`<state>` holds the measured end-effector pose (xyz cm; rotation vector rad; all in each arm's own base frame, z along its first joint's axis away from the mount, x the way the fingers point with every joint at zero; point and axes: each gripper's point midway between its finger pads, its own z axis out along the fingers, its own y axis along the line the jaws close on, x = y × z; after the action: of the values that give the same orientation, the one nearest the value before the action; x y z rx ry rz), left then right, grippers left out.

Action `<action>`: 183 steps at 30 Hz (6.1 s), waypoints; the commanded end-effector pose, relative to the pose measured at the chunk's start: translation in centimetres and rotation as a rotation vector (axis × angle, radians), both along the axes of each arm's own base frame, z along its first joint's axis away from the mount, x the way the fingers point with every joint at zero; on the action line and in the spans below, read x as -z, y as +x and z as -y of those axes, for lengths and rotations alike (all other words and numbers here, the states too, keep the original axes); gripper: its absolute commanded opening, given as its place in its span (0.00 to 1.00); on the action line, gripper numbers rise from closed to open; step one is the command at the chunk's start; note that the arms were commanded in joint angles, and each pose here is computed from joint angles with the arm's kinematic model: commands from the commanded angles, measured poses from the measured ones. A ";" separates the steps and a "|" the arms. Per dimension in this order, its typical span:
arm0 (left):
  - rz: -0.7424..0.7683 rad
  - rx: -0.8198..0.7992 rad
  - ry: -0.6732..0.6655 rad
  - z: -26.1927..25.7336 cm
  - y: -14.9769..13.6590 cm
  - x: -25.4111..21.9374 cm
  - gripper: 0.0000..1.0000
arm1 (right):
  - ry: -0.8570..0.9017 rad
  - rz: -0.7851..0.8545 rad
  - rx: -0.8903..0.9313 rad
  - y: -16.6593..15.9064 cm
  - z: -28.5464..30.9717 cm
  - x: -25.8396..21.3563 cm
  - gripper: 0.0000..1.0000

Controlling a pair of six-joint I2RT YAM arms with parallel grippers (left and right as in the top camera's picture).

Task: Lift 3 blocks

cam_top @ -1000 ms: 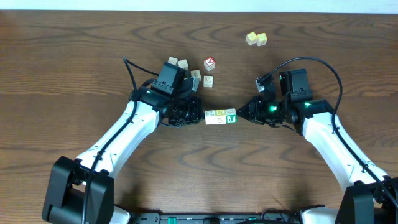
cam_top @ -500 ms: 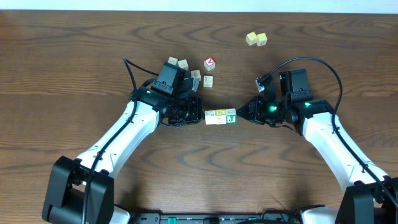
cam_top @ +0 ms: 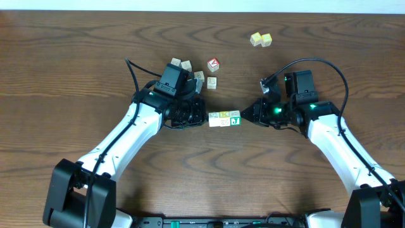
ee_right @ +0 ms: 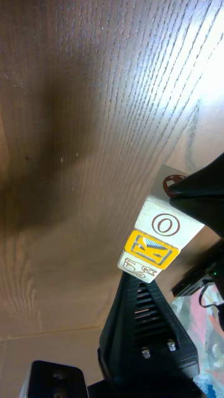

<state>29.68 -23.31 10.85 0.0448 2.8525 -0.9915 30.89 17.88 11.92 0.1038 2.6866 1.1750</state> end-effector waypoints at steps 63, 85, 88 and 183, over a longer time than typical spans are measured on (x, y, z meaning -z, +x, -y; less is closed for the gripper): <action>0.040 0.078 -0.137 2.7 -0.4 -3.9 0.07 | 0.106 -0.019 -0.102 -2.0 -2.9 -1.7 0.01; 0.040 0.078 -0.137 2.7 -0.4 -3.9 0.07 | 0.105 -0.020 -0.102 -2.0 -2.9 -1.7 0.01; 0.040 0.077 -0.137 2.7 -0.4 -3.9 0.07 | 0.103 -0.019 -0.101 -2.0 -2.9 -1.7 0.01; 0.020 0.058 -0.139 2.7 -0.4 -3.9 0.07 | 0.089 -0.061 -0.078 -2.3 -2.9 -1.3 0.01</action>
<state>29.55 -23.50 10.98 0.0169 2.8596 -1.0169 30.55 17.55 11.48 0.1832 2.7251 1.1594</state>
